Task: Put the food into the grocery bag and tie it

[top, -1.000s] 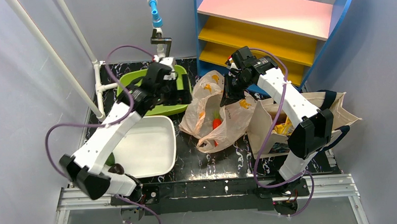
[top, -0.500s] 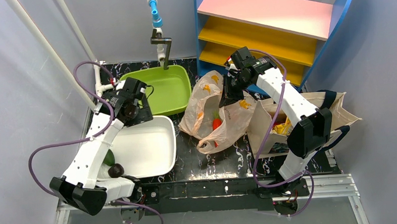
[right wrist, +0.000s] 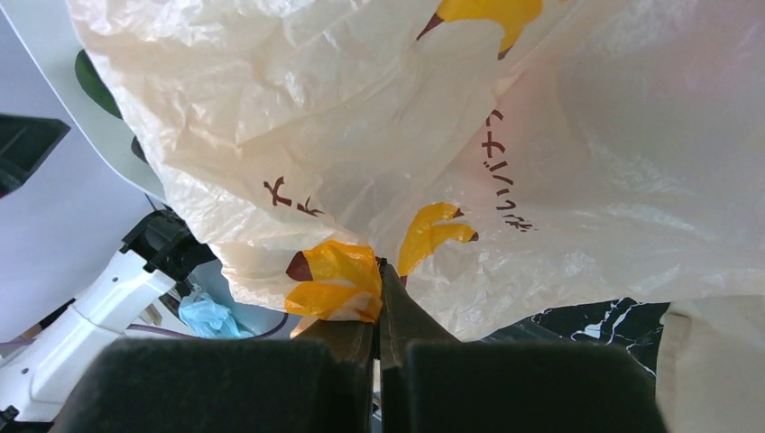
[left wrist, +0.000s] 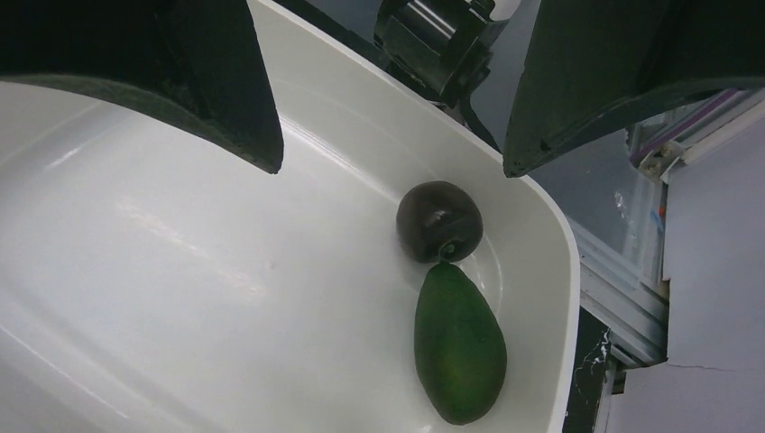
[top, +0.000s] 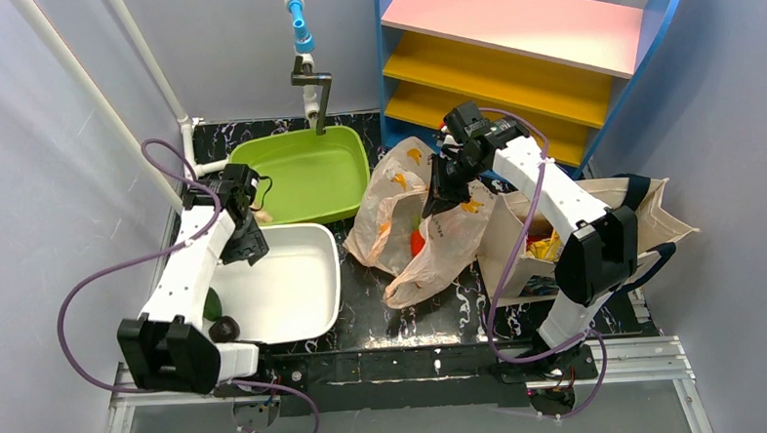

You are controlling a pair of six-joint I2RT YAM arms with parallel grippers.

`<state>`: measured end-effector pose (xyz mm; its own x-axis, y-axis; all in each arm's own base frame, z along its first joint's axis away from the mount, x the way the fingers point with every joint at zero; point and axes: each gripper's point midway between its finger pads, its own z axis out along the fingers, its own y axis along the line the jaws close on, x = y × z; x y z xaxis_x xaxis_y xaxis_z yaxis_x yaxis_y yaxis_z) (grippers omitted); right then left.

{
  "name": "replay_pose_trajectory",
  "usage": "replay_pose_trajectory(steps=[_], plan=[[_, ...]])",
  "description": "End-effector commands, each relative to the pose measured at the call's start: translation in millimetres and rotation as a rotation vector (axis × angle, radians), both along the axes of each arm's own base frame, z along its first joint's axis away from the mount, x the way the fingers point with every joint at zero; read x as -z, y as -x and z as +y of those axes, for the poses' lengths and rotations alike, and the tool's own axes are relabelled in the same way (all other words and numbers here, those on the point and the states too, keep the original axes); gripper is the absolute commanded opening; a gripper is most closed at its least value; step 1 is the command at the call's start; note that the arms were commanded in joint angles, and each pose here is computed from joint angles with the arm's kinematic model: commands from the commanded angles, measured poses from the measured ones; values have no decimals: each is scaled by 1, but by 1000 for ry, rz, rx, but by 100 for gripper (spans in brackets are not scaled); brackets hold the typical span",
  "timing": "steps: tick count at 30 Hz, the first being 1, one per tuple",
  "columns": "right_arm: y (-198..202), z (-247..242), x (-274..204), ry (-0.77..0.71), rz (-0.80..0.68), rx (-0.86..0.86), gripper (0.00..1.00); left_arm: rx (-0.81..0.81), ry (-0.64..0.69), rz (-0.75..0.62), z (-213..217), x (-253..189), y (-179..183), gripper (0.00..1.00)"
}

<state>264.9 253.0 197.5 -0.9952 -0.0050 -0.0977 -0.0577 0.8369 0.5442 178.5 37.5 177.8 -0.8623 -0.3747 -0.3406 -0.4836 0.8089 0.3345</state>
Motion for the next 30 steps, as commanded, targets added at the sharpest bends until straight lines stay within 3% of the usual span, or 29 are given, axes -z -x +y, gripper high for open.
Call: replay_pose_trajectory(steps=[1, 9, 16, 26, 30], plan=[[6, 4, -10, -36, -9, 10, 1, -53, -74, 142, 27, 22, 5, 90], [9, 5, -4, -32, 23, 19, 1, -146, -98, 191, 67, 57, 4, 90], [11, 11, -2, -20, 42, 6, 1, -105, -94, 228, 82, 76, -5, 89], [11, 12, -4, -6, 37, -11, 1, -2, -92, 391, 92, 100, 2, 89], [10, 13, -6, -10, 36, -13, 1, -28, -57, 460, 96, 110, 9, 81]])
